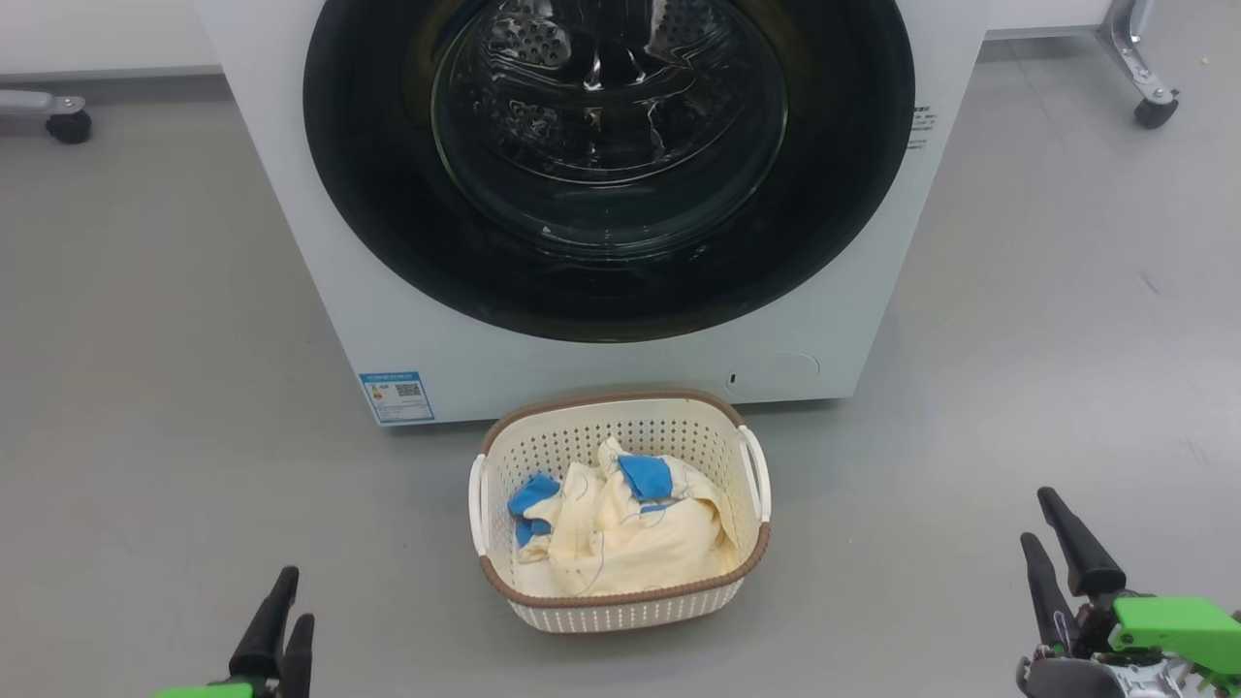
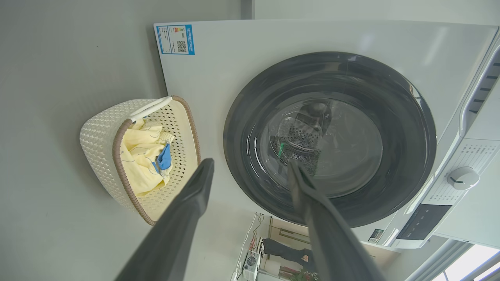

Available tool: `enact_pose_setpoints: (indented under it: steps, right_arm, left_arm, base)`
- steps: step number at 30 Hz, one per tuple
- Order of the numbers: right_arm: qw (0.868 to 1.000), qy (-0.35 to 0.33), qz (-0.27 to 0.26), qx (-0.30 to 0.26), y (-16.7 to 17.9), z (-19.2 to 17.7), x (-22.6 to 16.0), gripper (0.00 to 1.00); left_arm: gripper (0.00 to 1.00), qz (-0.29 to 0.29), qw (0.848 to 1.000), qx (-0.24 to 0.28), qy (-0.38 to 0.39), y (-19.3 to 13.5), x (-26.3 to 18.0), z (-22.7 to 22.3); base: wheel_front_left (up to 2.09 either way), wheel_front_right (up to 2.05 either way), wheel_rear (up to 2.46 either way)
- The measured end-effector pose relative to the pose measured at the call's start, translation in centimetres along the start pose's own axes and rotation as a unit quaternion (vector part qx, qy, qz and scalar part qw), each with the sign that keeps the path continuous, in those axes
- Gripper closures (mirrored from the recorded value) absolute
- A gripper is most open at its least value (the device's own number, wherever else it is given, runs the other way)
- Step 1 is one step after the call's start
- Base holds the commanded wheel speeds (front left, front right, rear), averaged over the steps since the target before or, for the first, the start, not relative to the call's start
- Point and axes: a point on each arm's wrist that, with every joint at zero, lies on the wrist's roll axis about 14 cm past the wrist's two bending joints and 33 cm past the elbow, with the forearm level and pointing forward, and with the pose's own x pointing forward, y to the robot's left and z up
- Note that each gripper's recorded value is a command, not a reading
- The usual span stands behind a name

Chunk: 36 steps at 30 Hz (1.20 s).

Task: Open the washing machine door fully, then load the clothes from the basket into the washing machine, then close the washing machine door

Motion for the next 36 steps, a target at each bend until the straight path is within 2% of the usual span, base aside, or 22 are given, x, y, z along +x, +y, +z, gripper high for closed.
enact_pose_setpoints:
  steps: [17, 27, 36]
  right_arm:
    - [1.0, -0.006, 0.015, -0.014, 1.1, 0.5, 0.1, 0.0]
    - [0.996, -0.019, 0.016, -0.08, 1.4, 1.2, 0.1, 0.0]
    - [0.982, -0.024, 0.017, -0.186, 1.8, 1.5, 0.3, 0.0]
  left_arm:
    - [0.0, -0.019, 1.0, 0.01, 0.0, -1.3, 0.5, -0.5]
    - [0.0, -0.015, 0.999, 0.048, -0.01, -1.4, 0.6, -0.4]
    - [0.0, -0.011, 0.992, 0.129, -0.015, -2.0, 0.9, -0.2]
  base:
    - [0.0, 0.0, 0.0]
    - [0.0, 0.0, 0.0]
    - [0.0, 0.0, 0.0]
